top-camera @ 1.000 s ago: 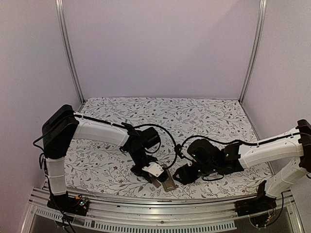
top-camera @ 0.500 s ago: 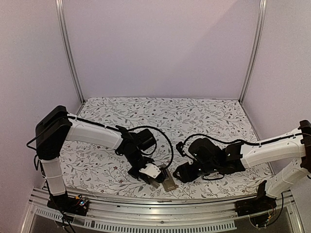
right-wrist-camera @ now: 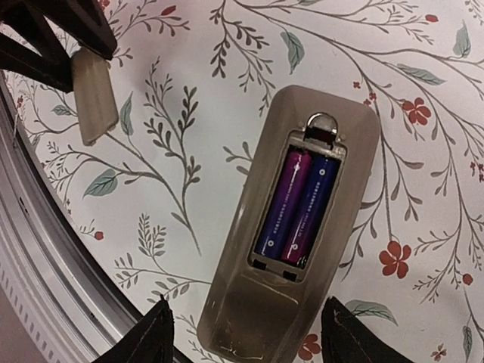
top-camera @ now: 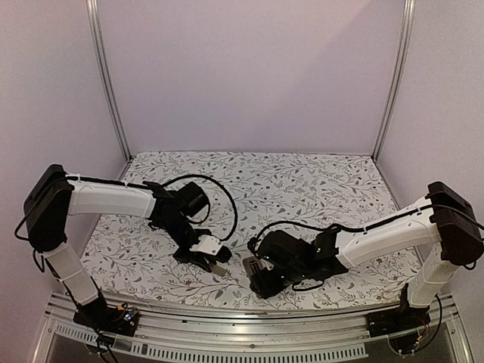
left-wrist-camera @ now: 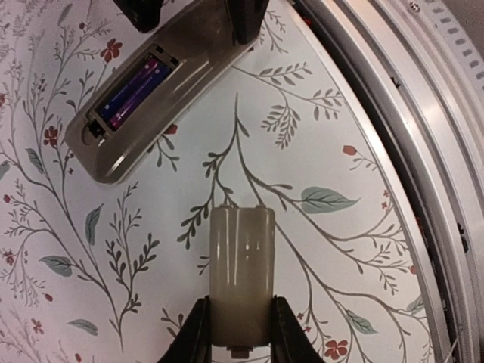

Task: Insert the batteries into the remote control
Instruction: Pick up the battery cover from the center of the board, then adjust the remote control without the battery cover at the center of the board.

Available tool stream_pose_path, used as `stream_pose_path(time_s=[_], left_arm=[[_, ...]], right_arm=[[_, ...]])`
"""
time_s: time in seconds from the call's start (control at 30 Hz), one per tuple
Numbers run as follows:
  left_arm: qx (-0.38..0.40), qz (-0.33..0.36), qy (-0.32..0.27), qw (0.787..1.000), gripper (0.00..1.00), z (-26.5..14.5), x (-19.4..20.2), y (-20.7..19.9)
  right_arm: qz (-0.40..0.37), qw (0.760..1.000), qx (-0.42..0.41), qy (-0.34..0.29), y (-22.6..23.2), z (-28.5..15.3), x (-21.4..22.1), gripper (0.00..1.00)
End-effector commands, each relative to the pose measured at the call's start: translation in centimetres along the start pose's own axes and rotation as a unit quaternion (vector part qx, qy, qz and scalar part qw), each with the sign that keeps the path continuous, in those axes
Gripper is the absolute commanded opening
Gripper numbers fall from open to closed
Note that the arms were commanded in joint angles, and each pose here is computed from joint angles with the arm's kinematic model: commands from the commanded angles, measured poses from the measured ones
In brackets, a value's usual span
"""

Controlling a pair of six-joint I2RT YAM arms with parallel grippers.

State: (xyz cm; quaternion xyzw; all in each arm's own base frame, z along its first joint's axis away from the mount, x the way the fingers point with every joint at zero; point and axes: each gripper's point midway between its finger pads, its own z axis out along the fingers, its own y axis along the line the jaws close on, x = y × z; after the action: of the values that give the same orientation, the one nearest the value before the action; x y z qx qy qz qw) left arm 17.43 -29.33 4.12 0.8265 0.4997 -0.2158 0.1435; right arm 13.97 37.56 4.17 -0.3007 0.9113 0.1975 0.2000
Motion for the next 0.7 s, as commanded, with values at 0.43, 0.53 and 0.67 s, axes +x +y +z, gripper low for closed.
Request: stream_pose_path(time_s=[0.43, 0.53, 0.67], left_arm=[[-0.032, -0.05, -0.034, 0.998, 0.19, -3.0, -0.5, -1.3], [-0.037, -0.059, -0.035, 0.997, 0.19, -3.5, -0.6, -1.5], [-0.045, -0.071, -0.034, 0.996, 0.19, -4.0, -0.5, -2.1]], right_arm=[[-0.077, 0.993, 0.035, 0.08, -1.0, 3.0, 2.1, 0.39], [-0.149, 0.985, 0.01, 0.081, -0.4, 2.5, 2.0, 0.36], [-0.267, 0.956, -0.053, 0.112, 0.8, 2.8, 3.6, 0.35]])
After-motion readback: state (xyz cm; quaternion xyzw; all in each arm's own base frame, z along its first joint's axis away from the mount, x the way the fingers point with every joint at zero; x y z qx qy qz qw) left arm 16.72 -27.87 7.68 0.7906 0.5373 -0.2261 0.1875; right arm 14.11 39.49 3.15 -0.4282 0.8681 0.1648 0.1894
